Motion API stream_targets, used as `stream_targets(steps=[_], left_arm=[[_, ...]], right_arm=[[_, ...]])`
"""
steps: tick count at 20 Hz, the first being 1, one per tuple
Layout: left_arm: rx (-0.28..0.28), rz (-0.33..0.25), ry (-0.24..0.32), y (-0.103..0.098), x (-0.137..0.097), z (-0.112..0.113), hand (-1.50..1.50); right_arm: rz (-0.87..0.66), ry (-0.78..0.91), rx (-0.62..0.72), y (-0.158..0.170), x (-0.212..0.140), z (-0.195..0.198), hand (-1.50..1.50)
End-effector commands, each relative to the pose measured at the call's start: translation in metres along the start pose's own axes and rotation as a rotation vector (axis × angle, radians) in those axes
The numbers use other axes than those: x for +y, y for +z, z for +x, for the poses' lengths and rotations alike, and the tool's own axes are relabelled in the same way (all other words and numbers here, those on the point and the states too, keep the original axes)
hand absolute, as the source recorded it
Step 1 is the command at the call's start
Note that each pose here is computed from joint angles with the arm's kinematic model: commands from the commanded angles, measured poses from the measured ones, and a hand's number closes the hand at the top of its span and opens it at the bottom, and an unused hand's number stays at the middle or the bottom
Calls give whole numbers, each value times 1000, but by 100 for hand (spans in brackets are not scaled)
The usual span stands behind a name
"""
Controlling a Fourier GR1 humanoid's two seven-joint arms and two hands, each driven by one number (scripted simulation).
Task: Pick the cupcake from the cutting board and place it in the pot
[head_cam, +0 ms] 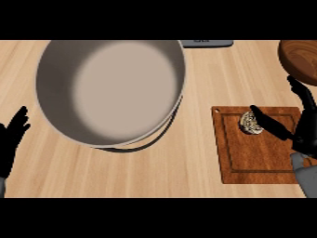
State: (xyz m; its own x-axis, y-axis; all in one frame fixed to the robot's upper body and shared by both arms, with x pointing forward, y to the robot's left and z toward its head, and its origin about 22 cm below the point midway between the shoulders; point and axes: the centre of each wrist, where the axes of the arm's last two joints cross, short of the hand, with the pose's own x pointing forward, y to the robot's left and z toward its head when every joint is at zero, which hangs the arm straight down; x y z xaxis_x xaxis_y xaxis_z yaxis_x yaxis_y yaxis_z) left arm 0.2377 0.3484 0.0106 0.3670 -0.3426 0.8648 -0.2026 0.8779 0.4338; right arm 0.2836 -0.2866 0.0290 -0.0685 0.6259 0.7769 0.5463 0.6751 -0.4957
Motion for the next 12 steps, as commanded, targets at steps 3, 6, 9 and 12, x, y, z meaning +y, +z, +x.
stream_targets(steps=[3,6,9,12], left_arm=[[42,4,-24,-9,-9,5,0],[62,6,-22,-9,-11,12,0],[55,10,-24,-11,-7,14,0],[59,13,-19,-14,-4,38,0]], right_arm=[[7,180,22,19,8,24,-150],[112,377,122,15,-12,11,-150],[167,465,199,9,-11,38,-150],[286,581,264,8,-14,63,-150]])
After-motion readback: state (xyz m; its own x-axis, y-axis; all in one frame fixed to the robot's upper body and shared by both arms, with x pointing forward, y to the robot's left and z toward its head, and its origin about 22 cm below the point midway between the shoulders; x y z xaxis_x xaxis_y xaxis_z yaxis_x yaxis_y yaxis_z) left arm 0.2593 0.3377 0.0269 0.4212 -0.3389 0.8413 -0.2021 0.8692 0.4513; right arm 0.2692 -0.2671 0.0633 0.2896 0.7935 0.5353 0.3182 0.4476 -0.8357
